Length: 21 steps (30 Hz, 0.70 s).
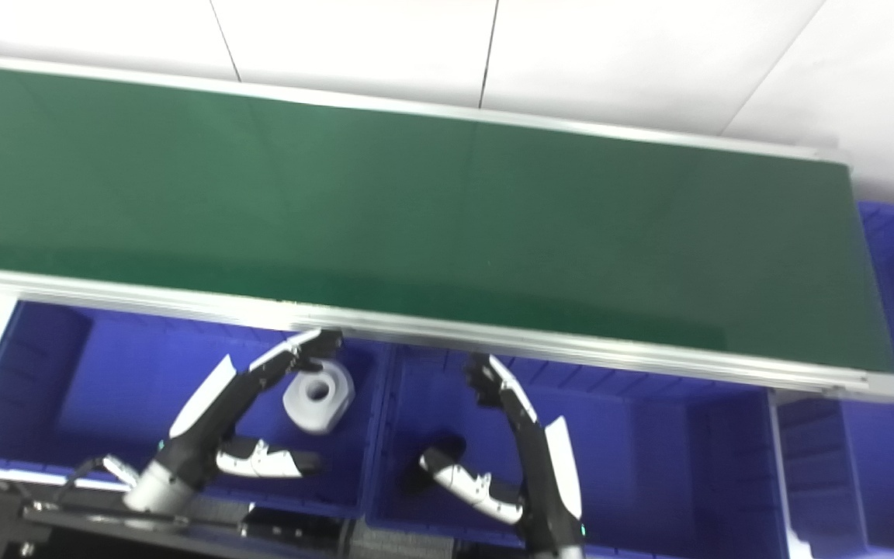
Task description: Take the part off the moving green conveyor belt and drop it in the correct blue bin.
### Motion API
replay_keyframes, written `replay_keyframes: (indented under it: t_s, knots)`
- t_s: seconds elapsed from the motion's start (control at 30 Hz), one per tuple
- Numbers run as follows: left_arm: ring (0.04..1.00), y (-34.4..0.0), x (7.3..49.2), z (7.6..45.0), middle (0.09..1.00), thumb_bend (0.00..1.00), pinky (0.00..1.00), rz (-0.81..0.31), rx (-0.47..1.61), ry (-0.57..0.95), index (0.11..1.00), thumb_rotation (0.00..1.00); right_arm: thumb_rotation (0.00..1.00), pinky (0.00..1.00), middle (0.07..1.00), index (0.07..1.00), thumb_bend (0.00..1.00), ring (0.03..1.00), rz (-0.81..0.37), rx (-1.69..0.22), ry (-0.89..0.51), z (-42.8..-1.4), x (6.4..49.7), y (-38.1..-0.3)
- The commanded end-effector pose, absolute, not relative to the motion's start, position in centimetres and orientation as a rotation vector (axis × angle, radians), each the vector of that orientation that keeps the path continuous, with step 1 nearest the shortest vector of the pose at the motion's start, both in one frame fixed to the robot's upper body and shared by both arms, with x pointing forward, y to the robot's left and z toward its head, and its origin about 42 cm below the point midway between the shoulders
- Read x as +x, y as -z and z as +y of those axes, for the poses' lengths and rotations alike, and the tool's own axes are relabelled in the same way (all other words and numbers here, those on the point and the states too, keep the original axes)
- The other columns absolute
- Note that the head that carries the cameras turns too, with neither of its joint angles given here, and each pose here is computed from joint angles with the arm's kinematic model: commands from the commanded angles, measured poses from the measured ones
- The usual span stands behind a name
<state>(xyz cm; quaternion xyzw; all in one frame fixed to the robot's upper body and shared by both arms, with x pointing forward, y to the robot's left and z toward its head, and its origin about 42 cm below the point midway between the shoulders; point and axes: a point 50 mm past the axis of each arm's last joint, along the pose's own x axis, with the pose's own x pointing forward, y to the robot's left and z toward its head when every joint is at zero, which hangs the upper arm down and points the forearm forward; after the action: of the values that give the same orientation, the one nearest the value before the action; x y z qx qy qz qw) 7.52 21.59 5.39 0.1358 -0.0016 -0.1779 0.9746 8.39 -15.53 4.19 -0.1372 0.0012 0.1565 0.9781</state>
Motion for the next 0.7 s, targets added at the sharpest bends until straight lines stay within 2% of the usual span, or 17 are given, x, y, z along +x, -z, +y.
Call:
replay_keyframes:
  t_s: [0.0, 0.27, 0.67]
  knots:
    - [0.828, -5.9, 7.6, 21.7, 0.856, 0.82, 0.76, -0.050, 0.231, 0.325, 0.863, 0.57, 0.46, 0.74, 0.829, 0.876, 0.78, 0.801, -0.053, -0.268, -0.312, -15.3, 8.5, -4.7]
    - [0.789, -4.7, 7.8, 21.8, 0.817, 0.85, 0.73, 0.001, 0.135, 0.239, 0.816, 0.51, 0.41, 0.72, 0.845, 0.886, 0.83, 0.806, -0.040, -0.278, -0.318, -15.1, 8.7, -4.0]
    - [0.774, -4.0, 7.8, 22.2, 0.807, 0.79, 0.72, 0.032, 0.104, 0.191, 0.804, 0.51, 0.36, 0.70, 0.845, 0.887, 0.85, 0.793, -0.044, -0.295, -0.302, -14.8, 8.7, -3.7]
